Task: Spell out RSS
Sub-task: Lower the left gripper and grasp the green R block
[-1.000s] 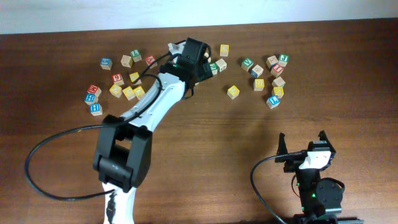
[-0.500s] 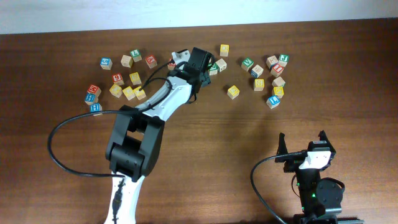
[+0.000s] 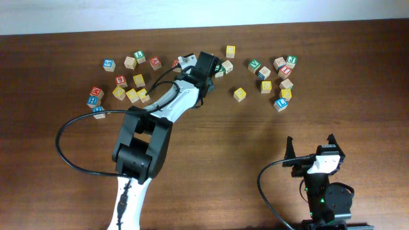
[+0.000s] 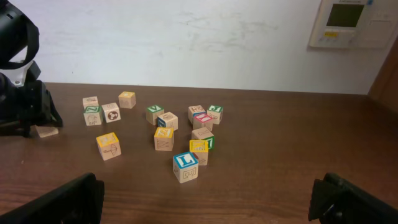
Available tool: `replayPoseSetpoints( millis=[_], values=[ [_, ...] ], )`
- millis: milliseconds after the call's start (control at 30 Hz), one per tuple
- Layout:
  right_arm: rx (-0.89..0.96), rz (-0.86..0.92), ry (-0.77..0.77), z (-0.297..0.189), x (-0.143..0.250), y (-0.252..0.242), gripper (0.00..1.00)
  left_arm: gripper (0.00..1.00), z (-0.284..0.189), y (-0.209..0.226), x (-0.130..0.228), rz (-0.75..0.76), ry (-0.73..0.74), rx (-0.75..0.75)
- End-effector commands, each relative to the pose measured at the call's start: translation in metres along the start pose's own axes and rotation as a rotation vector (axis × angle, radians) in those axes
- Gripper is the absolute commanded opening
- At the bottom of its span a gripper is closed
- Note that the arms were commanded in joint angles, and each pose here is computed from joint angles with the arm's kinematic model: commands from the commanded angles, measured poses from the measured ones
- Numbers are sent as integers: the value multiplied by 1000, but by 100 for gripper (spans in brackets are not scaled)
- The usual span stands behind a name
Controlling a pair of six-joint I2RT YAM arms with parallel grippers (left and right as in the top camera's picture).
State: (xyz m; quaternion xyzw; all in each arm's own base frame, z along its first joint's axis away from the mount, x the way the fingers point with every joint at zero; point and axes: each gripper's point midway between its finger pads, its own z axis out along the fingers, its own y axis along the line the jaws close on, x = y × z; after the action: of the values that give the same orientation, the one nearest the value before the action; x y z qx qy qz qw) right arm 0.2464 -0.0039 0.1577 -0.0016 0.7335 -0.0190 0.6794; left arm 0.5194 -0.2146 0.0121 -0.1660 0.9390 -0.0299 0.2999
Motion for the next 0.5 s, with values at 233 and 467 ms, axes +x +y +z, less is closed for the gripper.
replayPoseSetpoints(
  millis=[233, 467],
  values=[
    [2, -1, 6, 0, 3, 0, 98, 42, 6, -1, 1, 4, -6, -5],
    [2, -2, 6, 0, 3, 0, 98, 17, 5, -1, 1, 4, -8, -6]
  ],
)
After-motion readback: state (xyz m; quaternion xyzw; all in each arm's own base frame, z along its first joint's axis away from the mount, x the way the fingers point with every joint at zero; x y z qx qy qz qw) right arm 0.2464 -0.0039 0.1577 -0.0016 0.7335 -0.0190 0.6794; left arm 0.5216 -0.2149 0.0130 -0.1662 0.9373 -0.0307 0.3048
